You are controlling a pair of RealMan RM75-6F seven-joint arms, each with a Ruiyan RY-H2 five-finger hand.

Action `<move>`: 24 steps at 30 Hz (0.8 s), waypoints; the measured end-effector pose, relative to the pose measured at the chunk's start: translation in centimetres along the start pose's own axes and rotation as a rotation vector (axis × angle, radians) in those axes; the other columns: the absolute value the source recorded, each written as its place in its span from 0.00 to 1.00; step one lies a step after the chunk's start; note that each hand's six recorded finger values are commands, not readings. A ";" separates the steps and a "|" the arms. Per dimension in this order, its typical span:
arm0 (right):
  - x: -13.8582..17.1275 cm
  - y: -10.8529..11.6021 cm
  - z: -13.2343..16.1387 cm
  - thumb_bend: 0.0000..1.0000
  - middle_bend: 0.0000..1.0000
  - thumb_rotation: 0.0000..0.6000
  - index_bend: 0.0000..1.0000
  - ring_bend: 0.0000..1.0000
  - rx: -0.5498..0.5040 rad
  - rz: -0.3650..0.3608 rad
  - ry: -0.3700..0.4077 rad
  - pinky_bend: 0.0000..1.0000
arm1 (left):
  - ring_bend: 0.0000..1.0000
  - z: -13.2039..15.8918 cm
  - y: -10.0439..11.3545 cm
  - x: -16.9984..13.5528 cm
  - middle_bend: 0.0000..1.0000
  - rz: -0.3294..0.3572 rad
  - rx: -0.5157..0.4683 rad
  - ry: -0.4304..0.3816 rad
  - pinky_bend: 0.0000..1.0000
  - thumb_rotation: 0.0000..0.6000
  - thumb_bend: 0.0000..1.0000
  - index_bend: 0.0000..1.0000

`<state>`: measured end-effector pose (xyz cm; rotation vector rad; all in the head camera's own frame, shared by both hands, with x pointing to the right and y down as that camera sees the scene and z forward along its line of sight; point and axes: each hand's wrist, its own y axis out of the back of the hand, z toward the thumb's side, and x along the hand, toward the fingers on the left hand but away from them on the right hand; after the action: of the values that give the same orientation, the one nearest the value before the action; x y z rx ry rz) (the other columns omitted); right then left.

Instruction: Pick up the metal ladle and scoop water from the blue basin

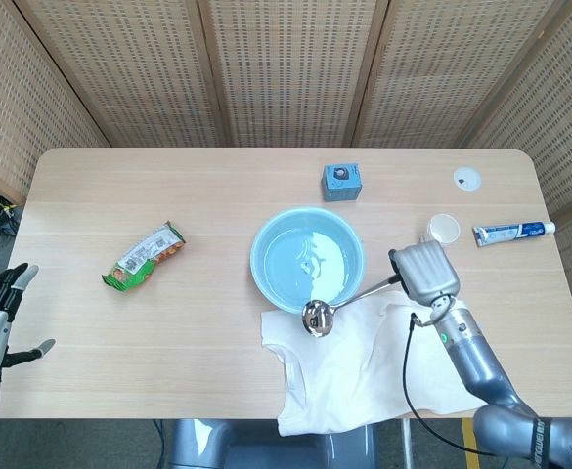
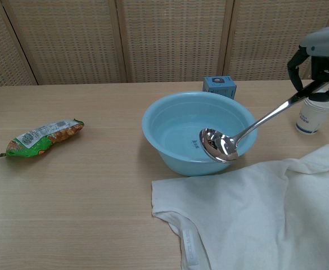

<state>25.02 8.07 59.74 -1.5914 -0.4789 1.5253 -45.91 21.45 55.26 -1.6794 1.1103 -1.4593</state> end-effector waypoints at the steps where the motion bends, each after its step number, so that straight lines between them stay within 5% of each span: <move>1: -0.7 0.4 0.0 0.79 0.99 1.00 0.72 1.00 0.013 0.005 -0.015 1.00 | 0.00 -0.2 -0.1 0.1 0.00 -0.003 -0.002 0.009 0.00 1.00 0.00 0.00; 11: -8.3 4.1 3.3 0.79 1.00 1.00 0.72 1.00 0.242 0.015 -0.173 1.00 | 0.00 -1.3 -0.5 1.1 0.00 -0.026 -0.004 0.051 0.00 1.00 0.00 0.00; 24: -11.6 1.3 5.7 0.80 1.00 1.00 0.72 1.00 0.494 -0.002 -0.281 1.00 | 0.00 -2.3 -0.9 1.7 0.00 -0.043 -0.022 0.079 0.00 1.00 0.00 0.00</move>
<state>17.18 0.22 66.48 -1.0041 -0.2263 1.7142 -47.99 20.44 57.21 -1.6831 1.1419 -1.5574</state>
